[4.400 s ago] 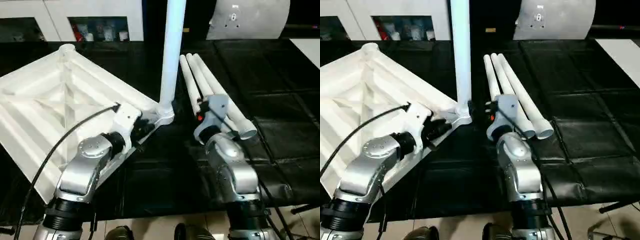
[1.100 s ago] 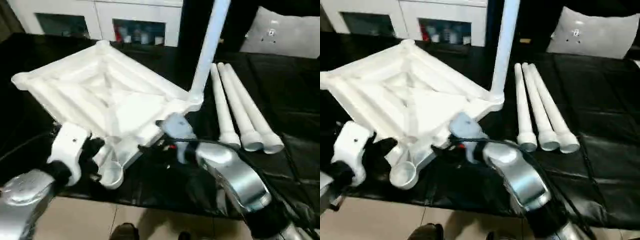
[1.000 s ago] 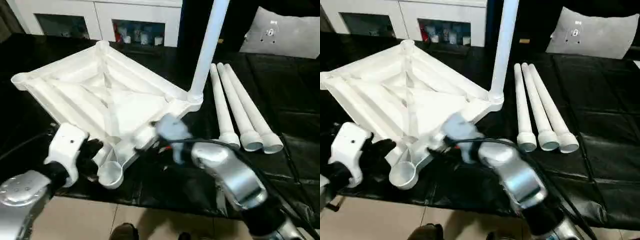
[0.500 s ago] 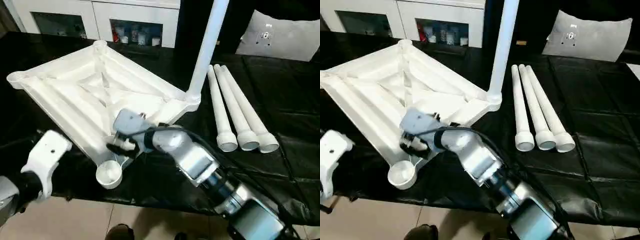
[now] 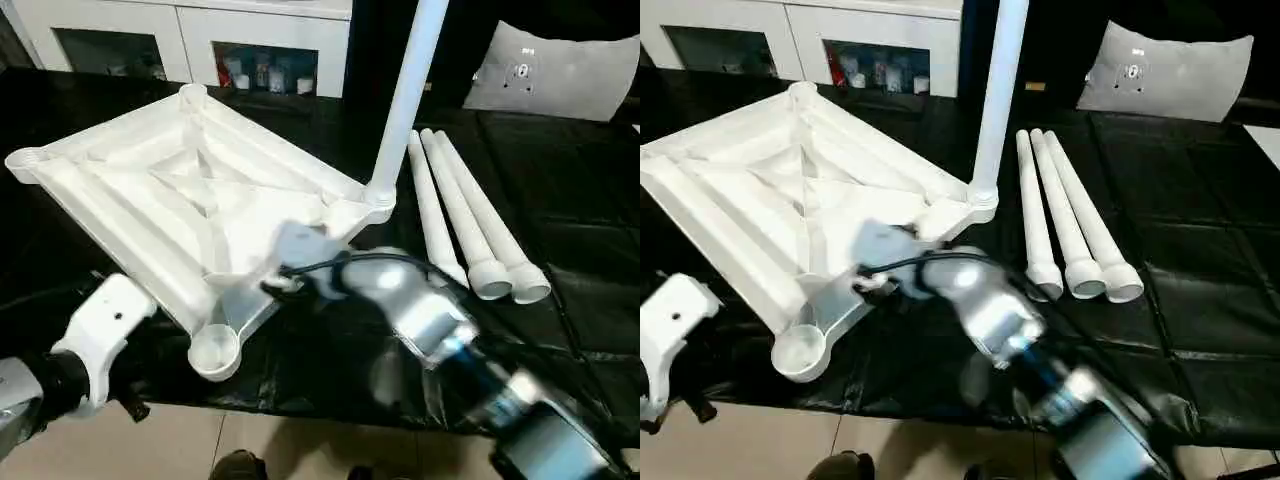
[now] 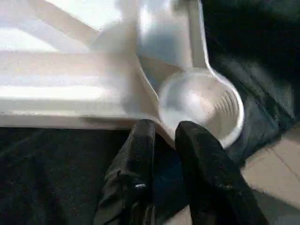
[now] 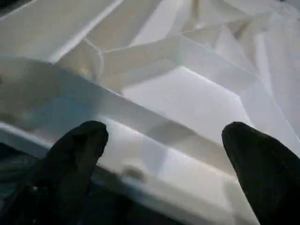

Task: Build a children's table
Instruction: Rotate table base

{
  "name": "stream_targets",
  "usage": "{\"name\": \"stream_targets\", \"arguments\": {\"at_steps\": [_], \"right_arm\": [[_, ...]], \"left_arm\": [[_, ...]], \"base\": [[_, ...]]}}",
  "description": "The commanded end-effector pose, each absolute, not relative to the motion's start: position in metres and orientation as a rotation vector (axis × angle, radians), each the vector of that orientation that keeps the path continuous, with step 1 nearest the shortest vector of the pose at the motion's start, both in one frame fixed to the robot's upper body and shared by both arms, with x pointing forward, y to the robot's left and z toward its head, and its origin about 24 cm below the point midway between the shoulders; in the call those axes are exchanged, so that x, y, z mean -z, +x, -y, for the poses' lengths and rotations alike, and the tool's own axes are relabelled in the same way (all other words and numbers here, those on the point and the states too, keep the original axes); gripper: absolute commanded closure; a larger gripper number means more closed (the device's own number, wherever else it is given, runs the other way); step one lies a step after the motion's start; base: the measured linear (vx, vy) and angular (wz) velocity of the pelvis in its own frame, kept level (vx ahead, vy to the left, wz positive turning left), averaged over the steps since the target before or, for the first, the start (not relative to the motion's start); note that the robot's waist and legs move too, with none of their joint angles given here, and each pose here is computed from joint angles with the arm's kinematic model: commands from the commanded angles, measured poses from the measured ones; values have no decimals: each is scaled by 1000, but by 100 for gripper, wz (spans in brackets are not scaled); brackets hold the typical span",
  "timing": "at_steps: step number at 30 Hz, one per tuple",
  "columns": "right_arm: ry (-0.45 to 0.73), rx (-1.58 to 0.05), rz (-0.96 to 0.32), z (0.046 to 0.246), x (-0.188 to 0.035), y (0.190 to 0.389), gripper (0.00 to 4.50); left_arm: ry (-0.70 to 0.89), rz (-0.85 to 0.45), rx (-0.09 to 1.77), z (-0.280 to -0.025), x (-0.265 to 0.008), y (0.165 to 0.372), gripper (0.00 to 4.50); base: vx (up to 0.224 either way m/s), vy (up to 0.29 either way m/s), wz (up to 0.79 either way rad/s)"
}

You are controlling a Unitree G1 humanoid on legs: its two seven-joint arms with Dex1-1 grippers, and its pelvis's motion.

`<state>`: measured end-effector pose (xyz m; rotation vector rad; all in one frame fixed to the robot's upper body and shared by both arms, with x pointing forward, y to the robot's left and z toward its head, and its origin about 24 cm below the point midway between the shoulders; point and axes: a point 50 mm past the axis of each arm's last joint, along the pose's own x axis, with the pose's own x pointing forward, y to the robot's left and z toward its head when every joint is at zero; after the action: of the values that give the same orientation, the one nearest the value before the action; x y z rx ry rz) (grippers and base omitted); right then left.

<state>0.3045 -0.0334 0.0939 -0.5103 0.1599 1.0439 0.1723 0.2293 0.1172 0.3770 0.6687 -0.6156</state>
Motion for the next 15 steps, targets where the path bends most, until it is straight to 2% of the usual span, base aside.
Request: {"name": "stream_targets", "arguments": {"at_steps": [1, 2, 6, 15], "right_arm": [[-465, -1030, -128, 41, -107, 305, 0], [-468, -1002, -138, 53, -107, 301, 0], [-477, -991, -166, 68, -103, 288, 0], [-459, -872, -210, 94, -98, 275, 0]], "left_arm": [[375, -693, 630, -229, -115, 171, 341], [384, -702, 643, -227, -112, 172, 341], [403, -685, 655, -223, -105, 181, 341], [354, -586, 746, -194, -90, 211, 341]], "base": [[0, 0, 0], [0, 0, 0], [0, 0, 0], [0, 0, 0]]}}
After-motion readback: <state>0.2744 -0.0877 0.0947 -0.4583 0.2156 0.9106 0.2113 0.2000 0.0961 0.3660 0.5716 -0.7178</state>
